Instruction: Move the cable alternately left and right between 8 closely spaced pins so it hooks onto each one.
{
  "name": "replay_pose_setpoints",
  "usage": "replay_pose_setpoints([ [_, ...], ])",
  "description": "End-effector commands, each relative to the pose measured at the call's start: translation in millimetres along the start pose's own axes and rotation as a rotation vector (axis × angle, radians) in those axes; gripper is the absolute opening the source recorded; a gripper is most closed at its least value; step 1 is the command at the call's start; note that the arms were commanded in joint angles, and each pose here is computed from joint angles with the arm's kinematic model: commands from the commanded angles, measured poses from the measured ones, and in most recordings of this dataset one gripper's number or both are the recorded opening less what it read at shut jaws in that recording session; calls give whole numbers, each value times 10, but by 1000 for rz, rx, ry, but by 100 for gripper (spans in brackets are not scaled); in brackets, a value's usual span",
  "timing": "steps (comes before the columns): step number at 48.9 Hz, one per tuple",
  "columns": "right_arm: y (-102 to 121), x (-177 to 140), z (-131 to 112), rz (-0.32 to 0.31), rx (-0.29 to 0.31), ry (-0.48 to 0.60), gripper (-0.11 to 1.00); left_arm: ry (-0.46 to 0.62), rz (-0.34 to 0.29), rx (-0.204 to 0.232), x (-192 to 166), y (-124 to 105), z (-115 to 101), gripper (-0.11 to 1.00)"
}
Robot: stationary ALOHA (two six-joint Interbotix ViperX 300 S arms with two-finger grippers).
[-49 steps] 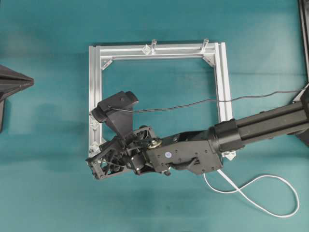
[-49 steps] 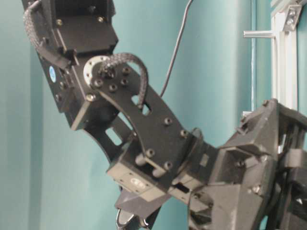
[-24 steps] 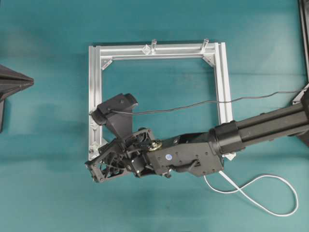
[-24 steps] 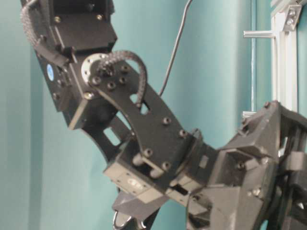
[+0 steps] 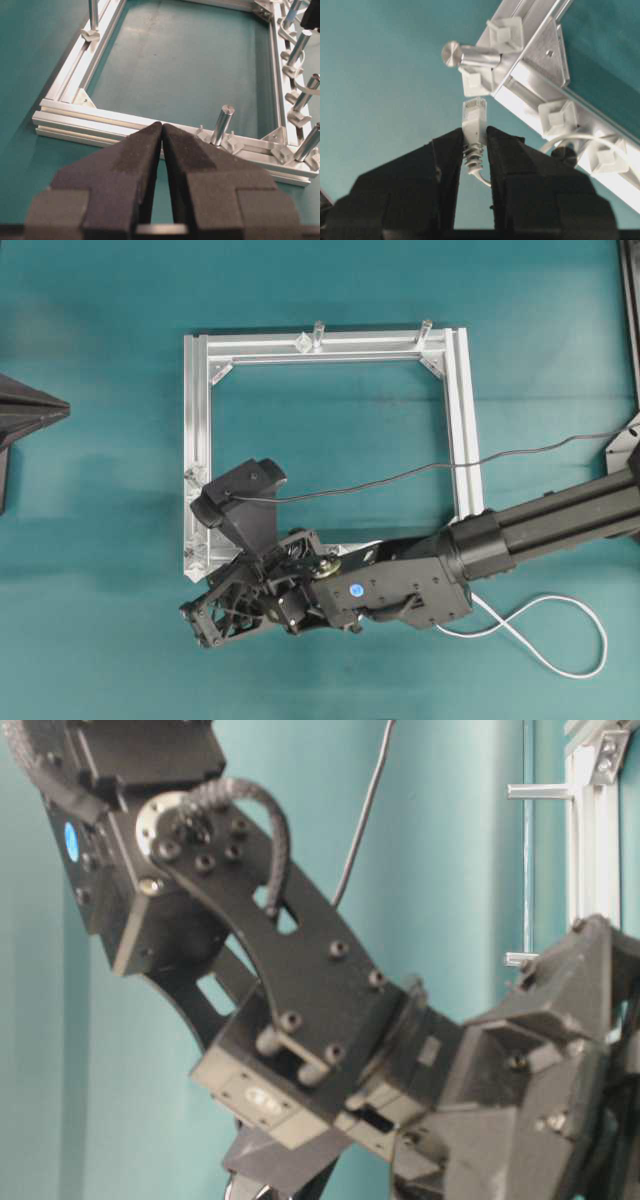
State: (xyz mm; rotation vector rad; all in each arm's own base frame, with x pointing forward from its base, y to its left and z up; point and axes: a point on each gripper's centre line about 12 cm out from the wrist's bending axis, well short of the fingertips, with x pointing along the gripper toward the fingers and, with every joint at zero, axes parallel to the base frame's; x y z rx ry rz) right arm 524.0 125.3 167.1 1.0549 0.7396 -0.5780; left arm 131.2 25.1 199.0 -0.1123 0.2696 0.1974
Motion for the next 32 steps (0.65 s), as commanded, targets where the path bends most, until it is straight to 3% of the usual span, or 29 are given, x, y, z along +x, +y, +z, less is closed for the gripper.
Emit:
replay_pose_setpoints([
  [1,166,-148,-15,54,-1,3,18,-10,-3,-8,3,-7,45,13],
  [22,223,-125,-42,85,-4,10,18,-12,-3,-8,1,-7,46,13],
  [32,317,-86,-39,105,-36,5,18,-12,-3,-7,1,-7,46,13],
])
